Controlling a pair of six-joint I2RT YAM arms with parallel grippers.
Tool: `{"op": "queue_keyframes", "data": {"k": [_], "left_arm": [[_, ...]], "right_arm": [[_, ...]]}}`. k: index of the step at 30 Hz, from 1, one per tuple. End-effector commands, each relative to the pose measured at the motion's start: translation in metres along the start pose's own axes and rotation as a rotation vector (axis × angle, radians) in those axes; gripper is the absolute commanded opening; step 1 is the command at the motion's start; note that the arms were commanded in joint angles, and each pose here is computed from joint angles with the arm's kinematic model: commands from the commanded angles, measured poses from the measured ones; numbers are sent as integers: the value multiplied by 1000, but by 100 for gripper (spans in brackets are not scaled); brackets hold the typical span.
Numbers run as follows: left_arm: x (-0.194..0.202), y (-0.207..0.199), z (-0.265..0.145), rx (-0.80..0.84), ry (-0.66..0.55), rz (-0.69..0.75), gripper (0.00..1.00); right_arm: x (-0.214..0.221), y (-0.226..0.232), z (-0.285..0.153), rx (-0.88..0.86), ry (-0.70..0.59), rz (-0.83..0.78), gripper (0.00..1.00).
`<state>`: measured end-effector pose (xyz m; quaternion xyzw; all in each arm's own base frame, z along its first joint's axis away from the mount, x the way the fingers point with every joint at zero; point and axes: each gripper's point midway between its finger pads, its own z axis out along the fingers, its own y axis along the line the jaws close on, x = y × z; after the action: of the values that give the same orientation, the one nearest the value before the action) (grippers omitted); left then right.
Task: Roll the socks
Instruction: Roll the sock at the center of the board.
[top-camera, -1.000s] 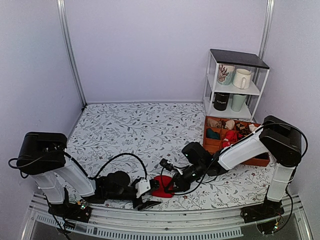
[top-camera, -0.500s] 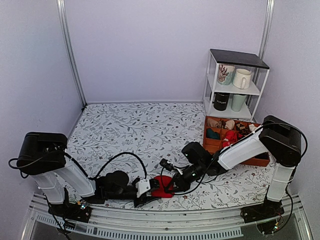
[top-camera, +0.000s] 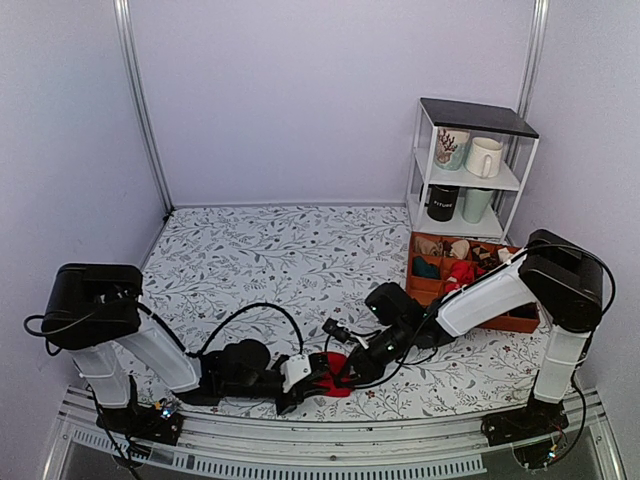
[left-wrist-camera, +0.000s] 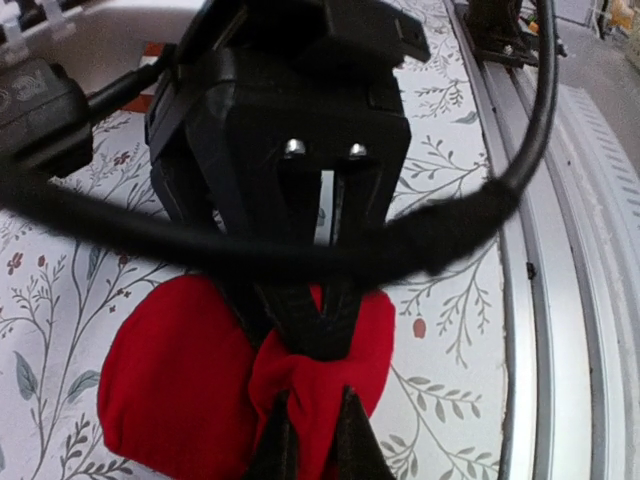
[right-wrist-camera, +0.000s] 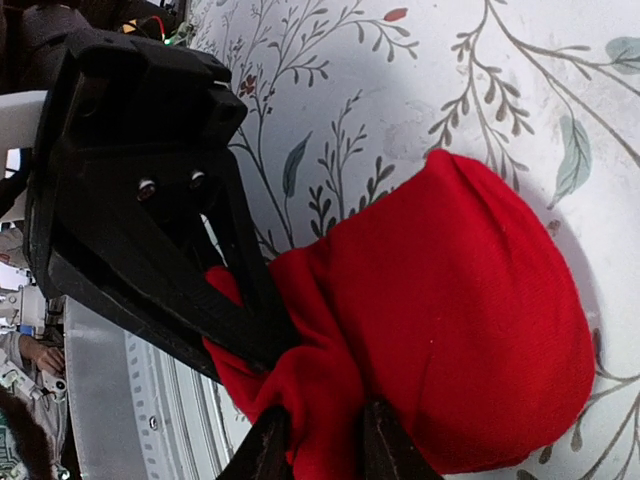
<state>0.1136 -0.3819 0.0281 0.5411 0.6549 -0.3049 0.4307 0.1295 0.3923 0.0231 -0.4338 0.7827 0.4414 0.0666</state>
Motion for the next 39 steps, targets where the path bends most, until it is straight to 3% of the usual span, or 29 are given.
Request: {"op": "queue_keyframes", "data": {"k": [1, 6, 11, 16, 23, 31, 36, 39], "left_arm": [[59, 1, 6, 3, 275, -157, 0], [83, 1, -5, 30, 372, -336, 0], [100, -2, -13, 70, 437, -482, 0], [112, -2, -14, 78, 469, -557, 0], [121, -6, -15, 100, 494, -596, 0], [124, -6, -17, 106, 499, -609, 0], [126, -8, -16, 115, 506, -614, 0], [127, -9, -17, 119, 509, -615, 0]], "right_arm": [[34, -23, -4, 154, 84, 60, 32], [-3, -2, -47, 239, -170, -140, 43], [-12, 32, -70, 365, -337, -515, 56], [-8, 33, -59, 432, -322, -647, 57], [-3, 19, -30, 508, -242, -687, 58], [-1, 20, -19, 474, -228, -701, 57], [3, 18, -12, 457, -202, -695, 55], [8, 14, -6, 451, -171, -675, 48]]}}
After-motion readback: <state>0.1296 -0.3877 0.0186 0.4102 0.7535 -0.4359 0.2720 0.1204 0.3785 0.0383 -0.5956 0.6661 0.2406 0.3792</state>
